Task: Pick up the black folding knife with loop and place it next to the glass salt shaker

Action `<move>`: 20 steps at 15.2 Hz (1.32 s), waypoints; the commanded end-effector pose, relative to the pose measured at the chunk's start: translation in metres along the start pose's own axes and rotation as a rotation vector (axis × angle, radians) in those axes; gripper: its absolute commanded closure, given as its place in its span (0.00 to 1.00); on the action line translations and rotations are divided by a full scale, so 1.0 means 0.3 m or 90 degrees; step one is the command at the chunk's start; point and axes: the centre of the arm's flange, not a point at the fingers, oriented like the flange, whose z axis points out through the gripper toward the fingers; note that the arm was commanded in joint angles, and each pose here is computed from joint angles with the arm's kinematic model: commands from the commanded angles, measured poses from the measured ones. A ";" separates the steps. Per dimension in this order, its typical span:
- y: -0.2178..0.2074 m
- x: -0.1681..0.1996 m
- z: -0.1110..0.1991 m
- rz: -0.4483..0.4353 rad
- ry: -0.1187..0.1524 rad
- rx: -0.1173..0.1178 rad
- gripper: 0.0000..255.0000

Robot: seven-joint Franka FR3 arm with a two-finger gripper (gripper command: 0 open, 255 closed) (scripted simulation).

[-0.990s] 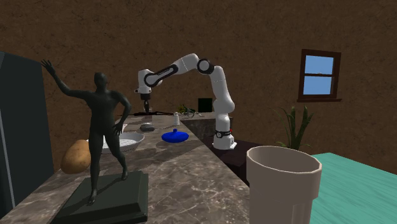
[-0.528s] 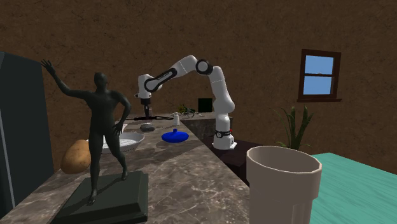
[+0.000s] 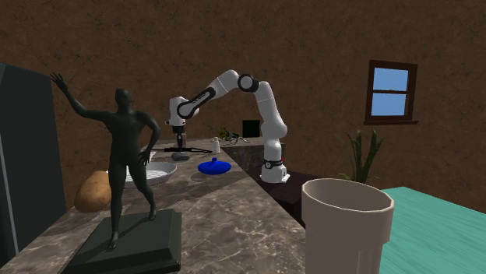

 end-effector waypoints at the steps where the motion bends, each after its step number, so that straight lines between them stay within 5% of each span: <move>1: -0.003 0.003 0.038 -0.001 -0.003 0.000 1.00; 8: -0.004 0.002 0.038 -0.001 -0.003 0.000 1.00; 9: 0.000 0.005 0.040 0.000 -0.003 0.000 0.00; 13: -0.006 -0.005 0.058 0.000 -0.002 0.000 0.00; 18: -0.003 0.003 -0.128 -0.001 -0.003 0.000 0.00; 20: -0.003 0.003 -0.128 0.000 -0.003 0.000 0.00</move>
